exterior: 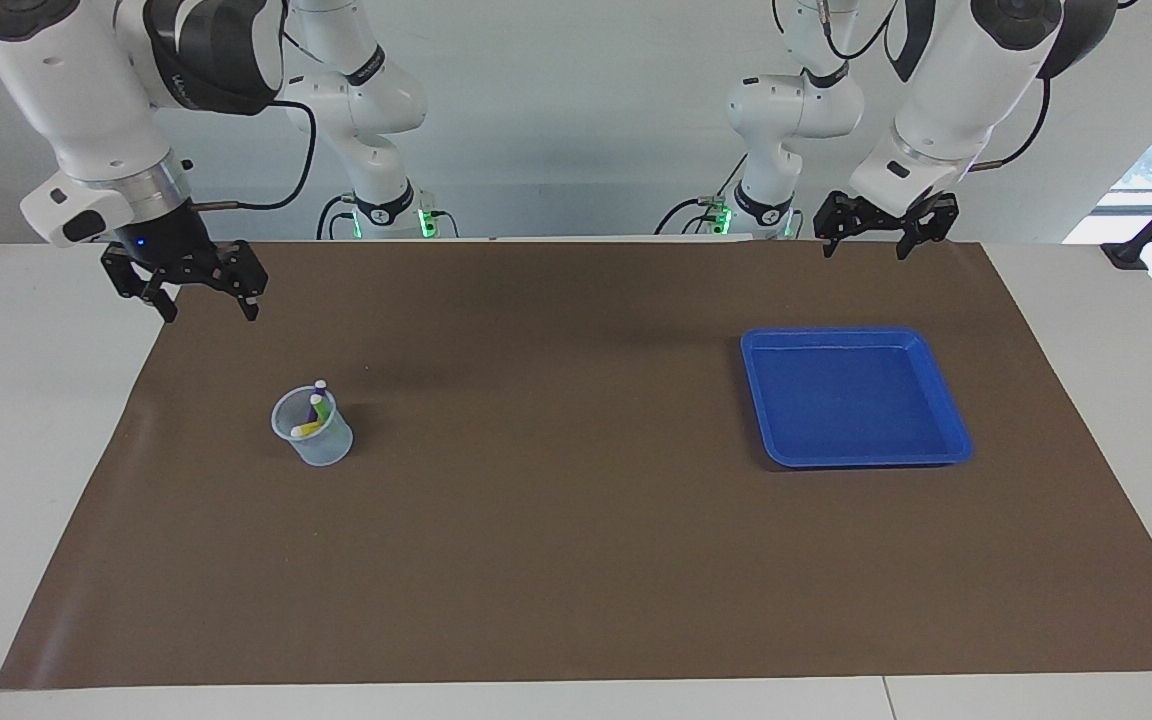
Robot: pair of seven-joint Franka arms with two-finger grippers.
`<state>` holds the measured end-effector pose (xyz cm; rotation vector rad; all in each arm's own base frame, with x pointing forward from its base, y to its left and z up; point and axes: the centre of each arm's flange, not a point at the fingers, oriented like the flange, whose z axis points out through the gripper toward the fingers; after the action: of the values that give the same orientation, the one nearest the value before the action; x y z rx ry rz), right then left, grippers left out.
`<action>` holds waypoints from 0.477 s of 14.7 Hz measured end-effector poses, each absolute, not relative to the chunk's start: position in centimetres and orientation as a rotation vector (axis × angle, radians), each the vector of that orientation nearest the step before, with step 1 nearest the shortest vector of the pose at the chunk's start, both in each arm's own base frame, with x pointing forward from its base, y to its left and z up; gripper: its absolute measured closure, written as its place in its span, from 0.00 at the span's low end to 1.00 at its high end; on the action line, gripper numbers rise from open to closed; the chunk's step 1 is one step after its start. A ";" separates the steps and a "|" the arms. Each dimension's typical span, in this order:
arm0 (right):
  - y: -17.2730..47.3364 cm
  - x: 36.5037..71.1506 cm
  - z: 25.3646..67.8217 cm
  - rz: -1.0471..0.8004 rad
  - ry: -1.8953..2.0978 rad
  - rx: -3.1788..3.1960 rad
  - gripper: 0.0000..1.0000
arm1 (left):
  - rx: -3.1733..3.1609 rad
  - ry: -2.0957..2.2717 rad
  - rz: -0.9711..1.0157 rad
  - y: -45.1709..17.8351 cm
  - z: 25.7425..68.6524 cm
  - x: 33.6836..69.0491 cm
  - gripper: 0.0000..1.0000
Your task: Transfer and insert pens with both arms
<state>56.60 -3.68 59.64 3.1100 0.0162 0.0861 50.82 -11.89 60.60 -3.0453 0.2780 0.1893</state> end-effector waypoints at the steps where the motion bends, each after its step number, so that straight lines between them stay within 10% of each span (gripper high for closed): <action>1: -3.3 56.3 59.8 0.057 0.000 3.112 0.00 | -3.050 0.269 0.165 -11.7 61.0 51.0 0.00; 7: -2.7 54.9 60.5 -0.026 -0.033 3.115 0.00 | -3.065 0.227 0.096 -10.0 62.7 51.4 0.00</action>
<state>54.94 -2.75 60.47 3.1148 -0.0326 -0.0265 51.37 -10.04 62.66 -3.0651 0.2267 0.0965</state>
